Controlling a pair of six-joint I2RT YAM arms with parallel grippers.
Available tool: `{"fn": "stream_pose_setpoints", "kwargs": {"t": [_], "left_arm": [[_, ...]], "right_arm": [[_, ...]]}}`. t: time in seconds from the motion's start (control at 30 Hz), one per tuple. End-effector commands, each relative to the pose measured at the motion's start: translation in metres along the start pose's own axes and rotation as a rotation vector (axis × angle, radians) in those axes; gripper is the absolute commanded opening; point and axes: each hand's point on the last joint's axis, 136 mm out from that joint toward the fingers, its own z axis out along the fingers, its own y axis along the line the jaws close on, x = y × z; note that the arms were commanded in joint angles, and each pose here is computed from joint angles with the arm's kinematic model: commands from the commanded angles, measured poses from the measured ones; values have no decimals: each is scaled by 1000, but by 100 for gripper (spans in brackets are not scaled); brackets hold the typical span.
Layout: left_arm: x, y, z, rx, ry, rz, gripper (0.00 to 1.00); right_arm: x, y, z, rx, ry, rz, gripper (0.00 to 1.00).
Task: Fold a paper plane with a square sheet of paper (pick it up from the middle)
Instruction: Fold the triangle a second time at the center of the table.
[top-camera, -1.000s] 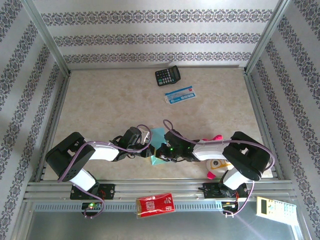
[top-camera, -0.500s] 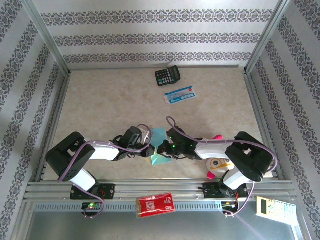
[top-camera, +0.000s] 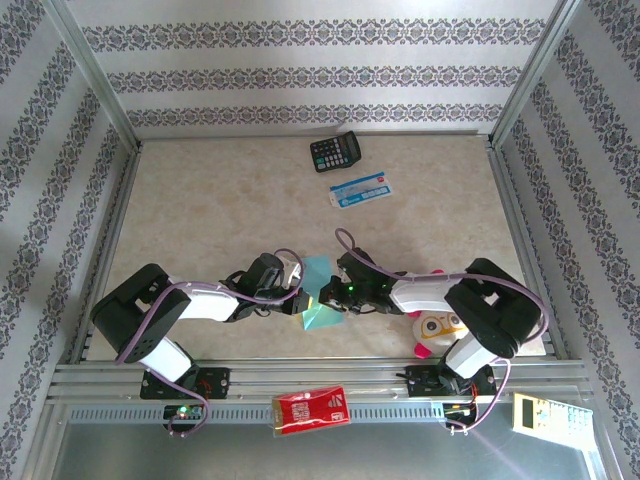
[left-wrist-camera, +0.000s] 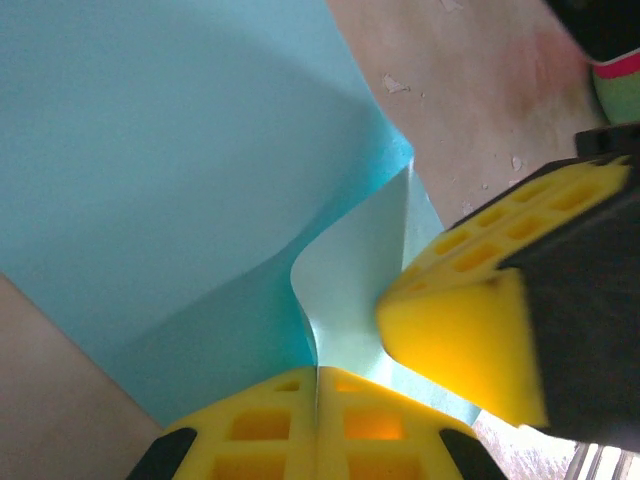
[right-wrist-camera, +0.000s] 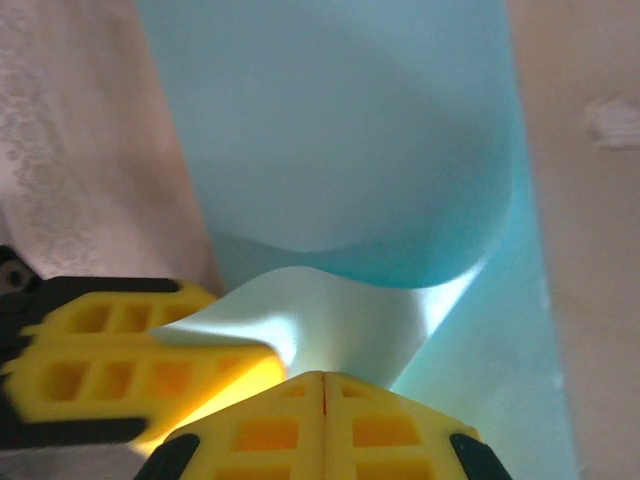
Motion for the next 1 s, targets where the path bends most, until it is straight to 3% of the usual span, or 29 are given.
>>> {"fn": "stream_pose_setpoints", "kwargs": {"t": [0.0, 0.17, 0.53, 0.83, 0.97], "left_arm": [[43, 49, 2, -181, 123, -53, 0], [43, 49, 1, -186, 124, -51, 0], [44, 50, 2, -189, 130, -50, 0], [43, 50, 3, -189, 130, -50, 0], [43, 50, 3, -189, 132, -47, 0]], "right_arm": [[-4, -5, 3, 6, 6, -15, 0], [-5, -9, 2, 8, 15, -6, 0], [1, 23, -7, -66, 21, -41, 0], [10, -7, 9, 0, 45, -1, 0], [2, 1, 0, -32, 33, -6, 0]]}}
